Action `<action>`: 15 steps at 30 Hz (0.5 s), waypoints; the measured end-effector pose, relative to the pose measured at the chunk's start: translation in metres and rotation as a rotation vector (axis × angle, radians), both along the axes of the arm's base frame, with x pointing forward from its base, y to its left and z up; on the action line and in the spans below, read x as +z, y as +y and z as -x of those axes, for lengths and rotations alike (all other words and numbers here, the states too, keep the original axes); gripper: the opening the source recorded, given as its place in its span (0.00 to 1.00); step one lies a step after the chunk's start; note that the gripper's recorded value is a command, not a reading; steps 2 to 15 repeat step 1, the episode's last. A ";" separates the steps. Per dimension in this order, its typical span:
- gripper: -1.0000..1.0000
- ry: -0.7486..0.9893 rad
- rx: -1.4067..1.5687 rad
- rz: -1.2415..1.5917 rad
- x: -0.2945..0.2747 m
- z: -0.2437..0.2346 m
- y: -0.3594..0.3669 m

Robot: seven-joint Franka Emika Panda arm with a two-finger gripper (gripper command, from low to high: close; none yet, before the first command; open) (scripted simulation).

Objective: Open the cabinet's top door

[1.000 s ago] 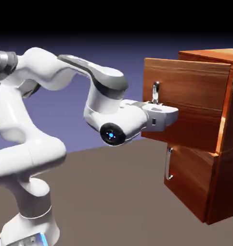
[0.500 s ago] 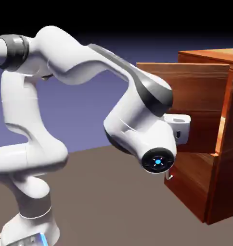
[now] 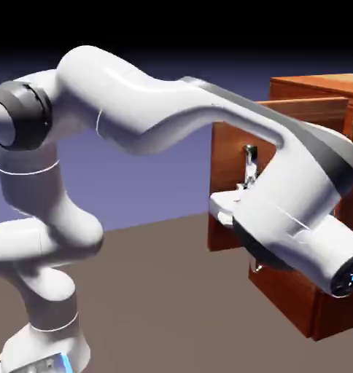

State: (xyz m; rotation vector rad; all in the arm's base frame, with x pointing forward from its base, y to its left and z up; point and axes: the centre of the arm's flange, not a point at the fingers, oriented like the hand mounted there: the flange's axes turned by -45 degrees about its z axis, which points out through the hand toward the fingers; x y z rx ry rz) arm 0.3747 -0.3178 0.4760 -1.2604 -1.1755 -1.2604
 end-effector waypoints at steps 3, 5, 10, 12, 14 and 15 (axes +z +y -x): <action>1.00 0.000 -0.001 0.000 0.000 0.000 0.000; 1.00 0.000 -0.001 0.000 0.000 0.000 0.000; 1.00 0.000 -0.001 0.000 0.000 0.000 0.000; 1.00 0.000 -0.001 0.000 0.000 0.000 0.000; 1.00 0.000 -0.001 0.000 0.000 0.000 0.000; 1.00 0.000 -0.001 0.000 0.000 0.000 0.000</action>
